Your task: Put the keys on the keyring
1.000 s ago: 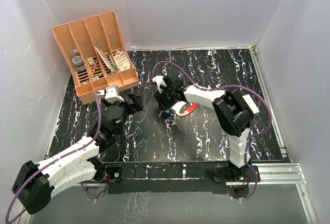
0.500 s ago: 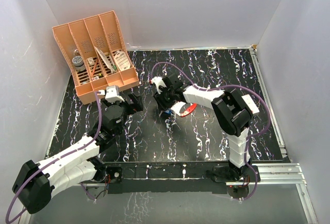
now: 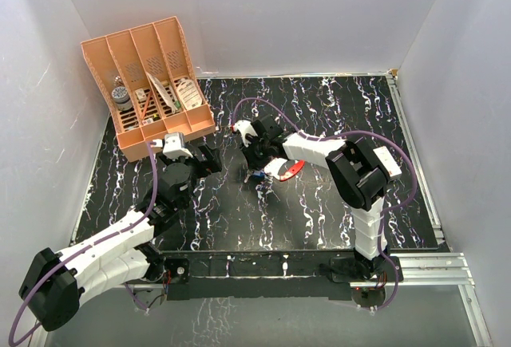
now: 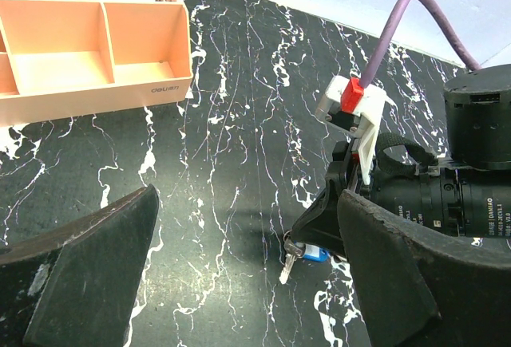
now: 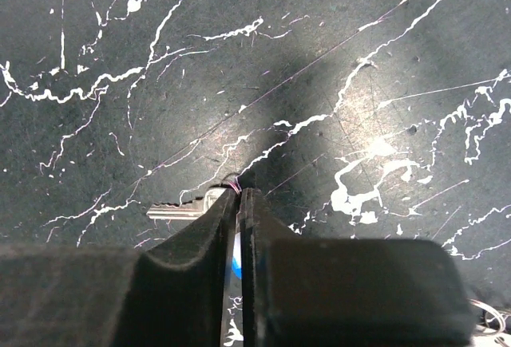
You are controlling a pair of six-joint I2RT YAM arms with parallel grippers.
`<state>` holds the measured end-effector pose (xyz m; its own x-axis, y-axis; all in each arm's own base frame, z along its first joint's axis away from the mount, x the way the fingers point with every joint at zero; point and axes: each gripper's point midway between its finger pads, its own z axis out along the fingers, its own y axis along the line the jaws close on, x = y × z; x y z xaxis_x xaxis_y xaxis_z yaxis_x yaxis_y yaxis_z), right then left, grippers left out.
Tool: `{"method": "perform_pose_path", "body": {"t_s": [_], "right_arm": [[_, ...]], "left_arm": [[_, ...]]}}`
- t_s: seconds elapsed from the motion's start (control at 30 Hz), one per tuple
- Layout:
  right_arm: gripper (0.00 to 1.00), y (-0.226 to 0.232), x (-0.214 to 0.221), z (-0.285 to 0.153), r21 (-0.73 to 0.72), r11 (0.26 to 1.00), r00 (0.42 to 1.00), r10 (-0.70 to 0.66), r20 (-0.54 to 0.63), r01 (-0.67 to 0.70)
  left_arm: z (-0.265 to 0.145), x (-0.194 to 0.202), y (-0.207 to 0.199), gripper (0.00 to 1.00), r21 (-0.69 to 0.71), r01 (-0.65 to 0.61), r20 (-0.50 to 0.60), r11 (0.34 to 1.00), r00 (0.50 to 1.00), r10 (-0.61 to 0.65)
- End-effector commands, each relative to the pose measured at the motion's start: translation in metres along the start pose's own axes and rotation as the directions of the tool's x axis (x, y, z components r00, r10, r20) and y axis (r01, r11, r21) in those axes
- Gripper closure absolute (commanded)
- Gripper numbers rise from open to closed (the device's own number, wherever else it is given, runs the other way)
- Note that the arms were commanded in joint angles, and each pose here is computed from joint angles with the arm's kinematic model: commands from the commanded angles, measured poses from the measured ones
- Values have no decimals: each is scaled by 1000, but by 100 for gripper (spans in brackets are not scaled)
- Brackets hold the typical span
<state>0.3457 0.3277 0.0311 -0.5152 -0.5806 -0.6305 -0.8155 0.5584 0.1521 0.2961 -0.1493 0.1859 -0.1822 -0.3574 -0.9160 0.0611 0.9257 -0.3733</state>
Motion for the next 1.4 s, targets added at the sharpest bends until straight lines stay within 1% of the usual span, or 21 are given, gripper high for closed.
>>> {"method": "perform_pose_path", "body": {"t_s": [0.0,0.03,0.2,0.37,0.47,0.6,0.8,0.97,1.13,1.27,1.37], "right_arm": [[98,-2,-17,-1,-3,1000,998,-22,56,22],[100,-2,-18,-2,-1,1000,998,-23,61,23],[100,0,-27,-10,11,1000,993,-8,117,6],[100,3,-46,-32,40,999,972,12,235,-22],[100,8,-61,-50,41,998,944,33,328,-49],[100,17,-84,-82,30,997,883,51,466,-73],[100,29,-102,-121,7,996,807,68,586,-89],[100,41,-118,-157,-18,996,720,75,689,-87],[100,54,-127,-183,-57,996,653,84,753,-62],[100,63,-133,-192,-86,996,641,85,763,-30],[100,68,-135,-196,-97,995,641,79,763,-8]], "left_arm": [[0,-3,2,6,-3,7,12,1000,1000,-7],[0,-3,2,6,-4,6,11,1000,1000,-6],[1,-2,0,6,3,10,9,1000,1000,-10],[1,0,-6,6,47,26,16,999,1000,-27],[1,-3,-14,6,100,53,36,994,998,-56],[-1,-10,-27,5,179,89,62,980,993,-102],[-5,-21,-42,5,291,142,93,946,980,-175],[-8,-28,-48,5,368,201,106,908,961,-256],[-7,-33,-54,7,419,239,101,876,947,-306],[-6,-38,-61,9,454,232,96,860,947,-306],[-4,-40,-66,12,472,205,89,857,957,-277]]}}
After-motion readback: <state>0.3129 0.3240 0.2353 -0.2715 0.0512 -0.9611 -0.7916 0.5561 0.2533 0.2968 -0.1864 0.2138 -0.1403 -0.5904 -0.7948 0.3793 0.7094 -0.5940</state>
